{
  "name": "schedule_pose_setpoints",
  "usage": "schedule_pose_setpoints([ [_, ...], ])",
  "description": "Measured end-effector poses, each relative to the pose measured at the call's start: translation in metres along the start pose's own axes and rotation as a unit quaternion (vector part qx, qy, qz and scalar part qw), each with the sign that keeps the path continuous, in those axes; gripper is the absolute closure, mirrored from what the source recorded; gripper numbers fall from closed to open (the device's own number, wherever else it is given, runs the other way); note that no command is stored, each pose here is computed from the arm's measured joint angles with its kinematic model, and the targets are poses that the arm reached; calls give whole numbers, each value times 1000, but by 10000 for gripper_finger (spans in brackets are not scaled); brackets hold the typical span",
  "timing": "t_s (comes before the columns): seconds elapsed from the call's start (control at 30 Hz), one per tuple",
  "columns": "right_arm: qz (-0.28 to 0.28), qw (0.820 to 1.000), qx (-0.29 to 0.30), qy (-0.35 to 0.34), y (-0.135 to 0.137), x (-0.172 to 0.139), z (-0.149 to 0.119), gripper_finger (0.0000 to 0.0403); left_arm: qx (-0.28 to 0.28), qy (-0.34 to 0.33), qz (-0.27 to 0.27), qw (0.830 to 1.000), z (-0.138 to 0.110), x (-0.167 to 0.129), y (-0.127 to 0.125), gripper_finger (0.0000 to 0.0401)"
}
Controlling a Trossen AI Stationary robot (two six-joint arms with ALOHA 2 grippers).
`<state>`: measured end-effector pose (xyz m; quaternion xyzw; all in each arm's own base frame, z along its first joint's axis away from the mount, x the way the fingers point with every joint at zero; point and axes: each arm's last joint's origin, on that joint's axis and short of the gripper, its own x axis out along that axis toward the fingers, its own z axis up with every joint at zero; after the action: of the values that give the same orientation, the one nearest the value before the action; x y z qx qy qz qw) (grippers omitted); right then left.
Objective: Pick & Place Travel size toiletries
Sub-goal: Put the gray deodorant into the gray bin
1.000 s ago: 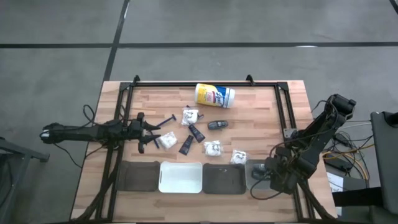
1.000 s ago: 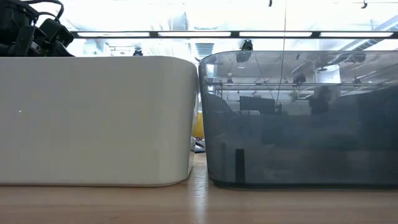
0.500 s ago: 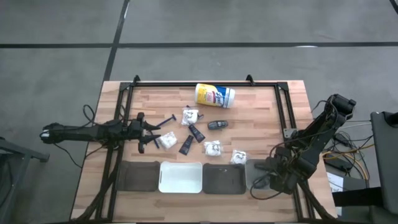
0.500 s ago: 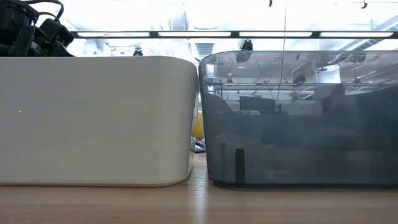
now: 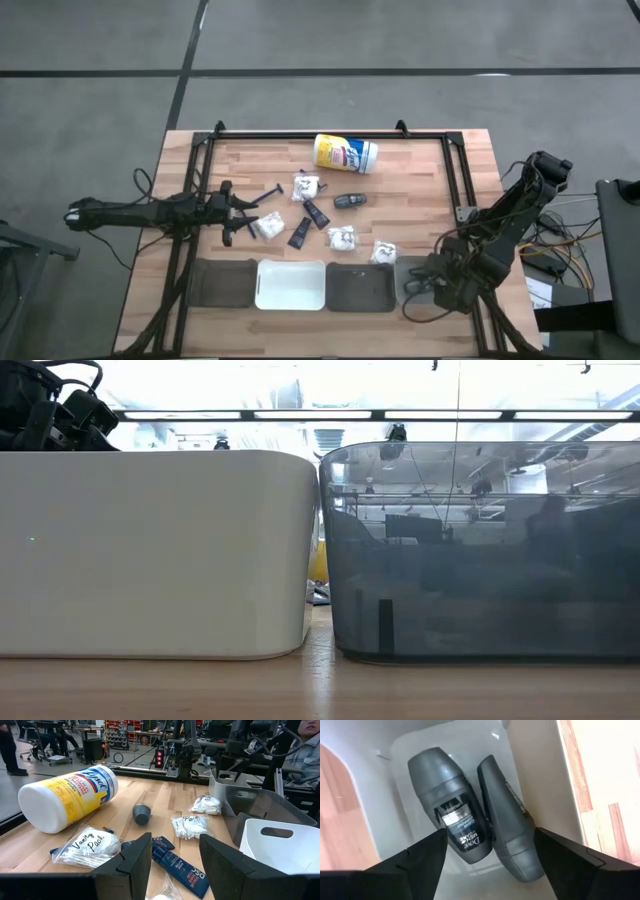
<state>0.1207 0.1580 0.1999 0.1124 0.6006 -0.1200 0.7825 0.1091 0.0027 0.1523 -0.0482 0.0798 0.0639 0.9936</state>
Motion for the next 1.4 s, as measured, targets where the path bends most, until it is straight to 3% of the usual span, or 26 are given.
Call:
schedule_pose_setpoints([
  [0.43,5,1000,11,-24,2,-7,17,97,0,0,0,1000,0,0,0,230],
  [0.87,-1,997,-29,-66,-5,-19,58,139,0,0,0,1000,0,0,0,230],
  [1.4,-53,990,-73,-109,-51,-21,130,170,0,0,0,1000,0,0,0,230],
])
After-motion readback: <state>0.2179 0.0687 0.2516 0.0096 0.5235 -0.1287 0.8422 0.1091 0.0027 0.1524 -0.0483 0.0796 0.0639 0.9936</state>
